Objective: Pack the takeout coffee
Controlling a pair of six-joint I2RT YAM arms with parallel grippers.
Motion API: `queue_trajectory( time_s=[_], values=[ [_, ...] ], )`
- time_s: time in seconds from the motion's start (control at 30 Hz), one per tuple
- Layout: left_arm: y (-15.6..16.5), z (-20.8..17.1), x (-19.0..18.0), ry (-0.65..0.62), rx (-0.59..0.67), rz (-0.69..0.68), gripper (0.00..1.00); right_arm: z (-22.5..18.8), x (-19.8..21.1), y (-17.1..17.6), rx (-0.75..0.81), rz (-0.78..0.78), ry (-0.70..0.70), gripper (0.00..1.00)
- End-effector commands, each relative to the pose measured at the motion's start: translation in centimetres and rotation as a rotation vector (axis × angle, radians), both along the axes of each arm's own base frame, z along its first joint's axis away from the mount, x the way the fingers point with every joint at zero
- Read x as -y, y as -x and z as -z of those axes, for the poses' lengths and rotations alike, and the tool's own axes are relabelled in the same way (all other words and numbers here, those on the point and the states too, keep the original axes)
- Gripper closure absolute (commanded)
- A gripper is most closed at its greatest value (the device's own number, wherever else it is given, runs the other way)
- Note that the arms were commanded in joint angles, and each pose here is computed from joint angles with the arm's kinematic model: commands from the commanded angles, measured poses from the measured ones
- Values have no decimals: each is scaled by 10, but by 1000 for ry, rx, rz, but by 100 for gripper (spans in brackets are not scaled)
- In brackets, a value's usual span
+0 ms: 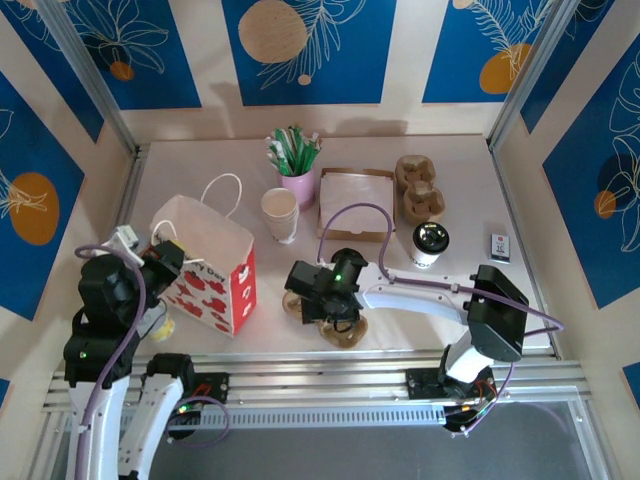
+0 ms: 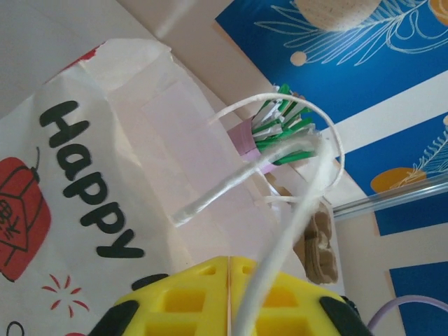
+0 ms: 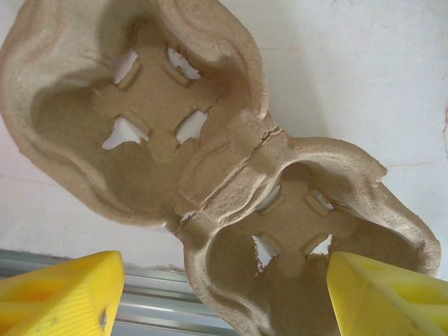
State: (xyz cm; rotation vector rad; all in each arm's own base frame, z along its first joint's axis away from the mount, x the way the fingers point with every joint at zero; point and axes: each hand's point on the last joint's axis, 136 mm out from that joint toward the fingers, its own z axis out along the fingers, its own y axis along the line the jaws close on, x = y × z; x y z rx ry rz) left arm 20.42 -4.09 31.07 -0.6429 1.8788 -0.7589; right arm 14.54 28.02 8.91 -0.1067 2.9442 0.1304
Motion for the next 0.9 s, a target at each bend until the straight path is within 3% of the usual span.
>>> queue_trajectory(
  time_s=[0.0,0.1,0.37,0.53,0.7,0.87],
  values=[
    [12,-5,-2,-3,-1,-10,80,17,4,5,-31,54,35,25],
    [19,0,-6,-6,-22,-33,75,22,4,4,-36,62,42,25],
    [34,7,-12,25,-30,-74,72,33,7,2,-40,91,65,28],
    [44,18,-11,56,-38,-78,60,37,7,0,-42,109,70,28],
    [52,-12,-19,15,39,-107,49,39,15,-6,-30,143,83,29],
    [58,-53,-26,-69,130,-116,31,47,8,-7,-58,160,43,31]
  ],
)
